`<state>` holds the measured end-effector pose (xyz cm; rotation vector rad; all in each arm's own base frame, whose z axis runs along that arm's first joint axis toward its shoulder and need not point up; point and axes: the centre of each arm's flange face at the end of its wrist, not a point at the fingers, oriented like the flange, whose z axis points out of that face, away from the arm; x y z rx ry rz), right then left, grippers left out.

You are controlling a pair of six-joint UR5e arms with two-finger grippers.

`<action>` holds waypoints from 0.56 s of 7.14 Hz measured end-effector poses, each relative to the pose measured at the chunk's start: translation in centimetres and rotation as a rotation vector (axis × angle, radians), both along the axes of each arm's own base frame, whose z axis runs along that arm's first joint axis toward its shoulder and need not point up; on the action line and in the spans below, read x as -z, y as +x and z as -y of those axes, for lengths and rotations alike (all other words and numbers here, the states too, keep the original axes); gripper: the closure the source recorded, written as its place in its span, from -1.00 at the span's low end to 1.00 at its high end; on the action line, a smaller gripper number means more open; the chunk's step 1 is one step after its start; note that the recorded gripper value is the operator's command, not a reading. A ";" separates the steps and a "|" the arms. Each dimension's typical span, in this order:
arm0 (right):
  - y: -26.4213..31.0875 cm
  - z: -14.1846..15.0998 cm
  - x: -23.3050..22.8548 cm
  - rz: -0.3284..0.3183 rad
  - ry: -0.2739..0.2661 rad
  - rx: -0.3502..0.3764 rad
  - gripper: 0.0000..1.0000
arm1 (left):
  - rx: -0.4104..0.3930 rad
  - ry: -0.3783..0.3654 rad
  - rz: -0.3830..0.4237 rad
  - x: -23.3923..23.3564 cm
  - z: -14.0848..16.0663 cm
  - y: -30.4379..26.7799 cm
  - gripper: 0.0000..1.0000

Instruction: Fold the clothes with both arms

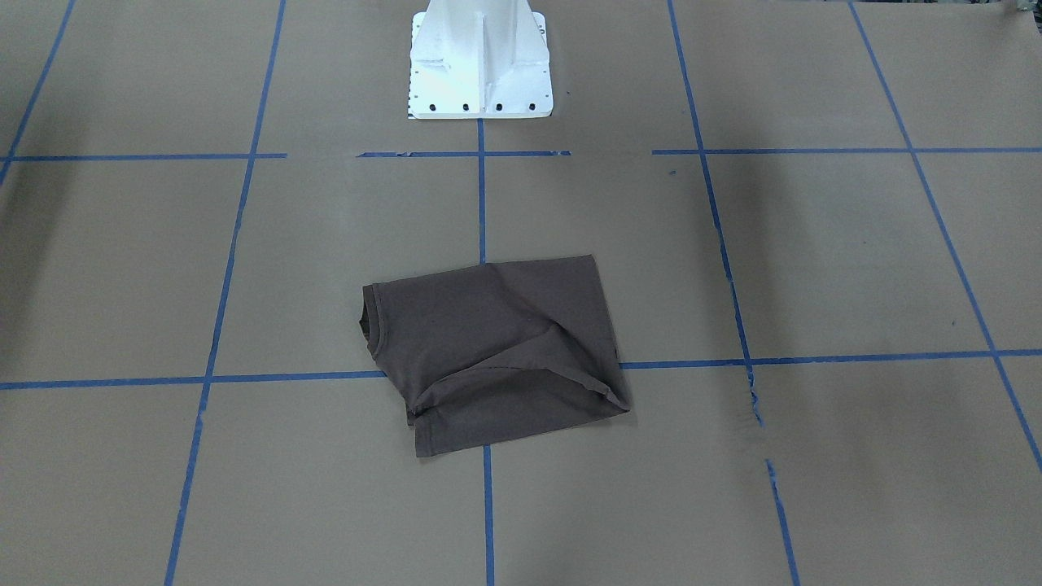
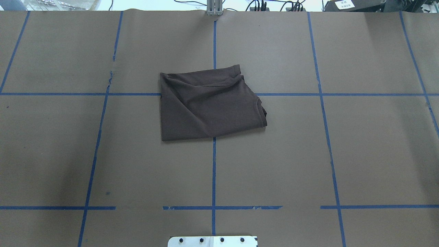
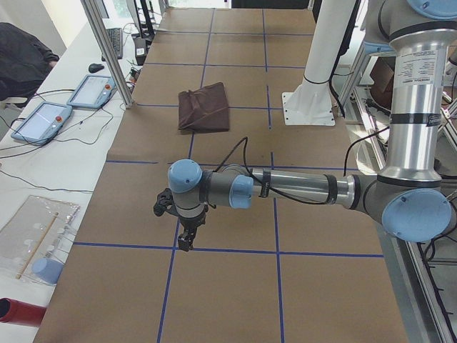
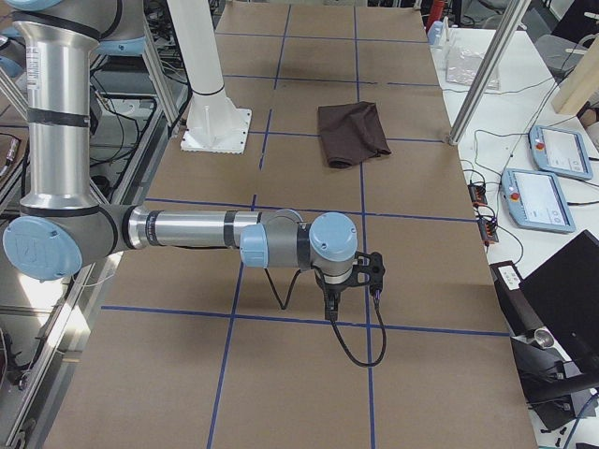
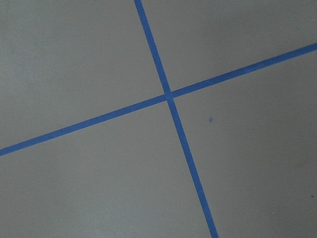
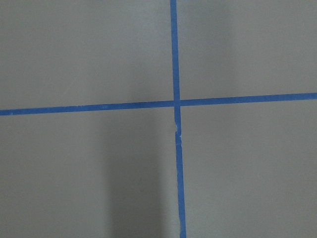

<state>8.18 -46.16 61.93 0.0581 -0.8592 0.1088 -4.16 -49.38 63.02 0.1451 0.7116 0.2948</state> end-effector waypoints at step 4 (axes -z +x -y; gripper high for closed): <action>-0.1 -0.3 0.6 0.004 -0.018 -0.028 -1.00 | 0.116 -0.102 -0.006 -0.3 -0.3 0.0 -1.00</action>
